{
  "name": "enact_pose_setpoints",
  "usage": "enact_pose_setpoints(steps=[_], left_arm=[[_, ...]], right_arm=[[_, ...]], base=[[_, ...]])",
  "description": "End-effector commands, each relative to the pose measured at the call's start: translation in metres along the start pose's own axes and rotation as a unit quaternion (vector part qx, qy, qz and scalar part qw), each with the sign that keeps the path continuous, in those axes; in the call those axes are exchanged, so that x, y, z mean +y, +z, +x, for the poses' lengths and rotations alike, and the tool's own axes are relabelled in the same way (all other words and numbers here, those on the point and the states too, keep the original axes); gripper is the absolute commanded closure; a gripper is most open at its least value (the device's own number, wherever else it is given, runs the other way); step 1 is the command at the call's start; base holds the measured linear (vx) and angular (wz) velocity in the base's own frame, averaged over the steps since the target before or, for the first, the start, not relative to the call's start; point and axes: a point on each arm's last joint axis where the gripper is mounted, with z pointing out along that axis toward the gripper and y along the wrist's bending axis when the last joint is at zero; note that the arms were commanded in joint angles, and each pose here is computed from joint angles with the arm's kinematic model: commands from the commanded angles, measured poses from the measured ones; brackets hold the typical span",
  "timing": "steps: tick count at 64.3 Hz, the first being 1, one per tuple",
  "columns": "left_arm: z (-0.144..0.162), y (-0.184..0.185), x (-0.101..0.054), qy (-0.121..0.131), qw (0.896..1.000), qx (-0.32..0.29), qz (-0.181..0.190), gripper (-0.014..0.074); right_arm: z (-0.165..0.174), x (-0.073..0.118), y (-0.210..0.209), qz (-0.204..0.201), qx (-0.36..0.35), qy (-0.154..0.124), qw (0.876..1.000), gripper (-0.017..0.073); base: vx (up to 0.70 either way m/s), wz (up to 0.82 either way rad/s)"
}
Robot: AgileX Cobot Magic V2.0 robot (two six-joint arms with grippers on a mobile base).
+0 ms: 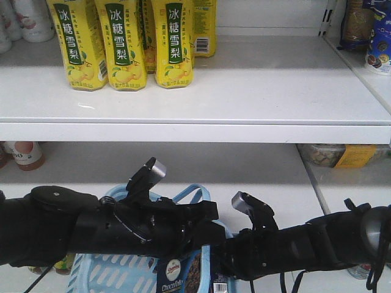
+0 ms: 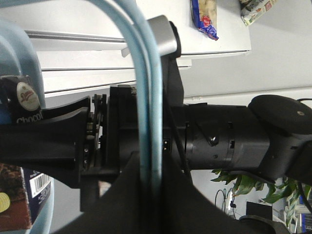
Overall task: Left arm holds basket, right arm returns cookies
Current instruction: 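Grasp the Chocofello cookie box with the right gripper and lift it out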
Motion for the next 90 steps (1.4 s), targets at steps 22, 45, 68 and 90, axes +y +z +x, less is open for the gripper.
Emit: enact_pose_setpoints(steps=[22,45,68,90], left_arm=[[-0.005,-0.011,-0.024,0.003,0.998,-0.014,0.054,0.0600],[-0.005,-0.011,-0.024,0.003,0.998,-0.014,0.054,0.0600],[-0.005,-0.011,-0.024,0.003,0.998,-0.014,0.054,0.0600],[-0.005,-0.011,-0.024,0.003,0.998,-0.014,0.054,0.0600]], right_arm=[[-0.010,0.015,-0.017,-0.014,-0.034,-0.028,0.999,0.0361],[-0.033,-0.011,-0.049,-0.086,-0.058,0.023,0.994,0.0361],[-0.035,-0.006,-0.067,-0.124,-0.063,0.000,0.990,0.0361],[-0.032,0.016,-0.102,-0.085,-0.107,-0.050,0.989,0.0361]], base=[[0.00,0.00],[0.00,0.00],[0.00,0.00],[0.00,0.00]])
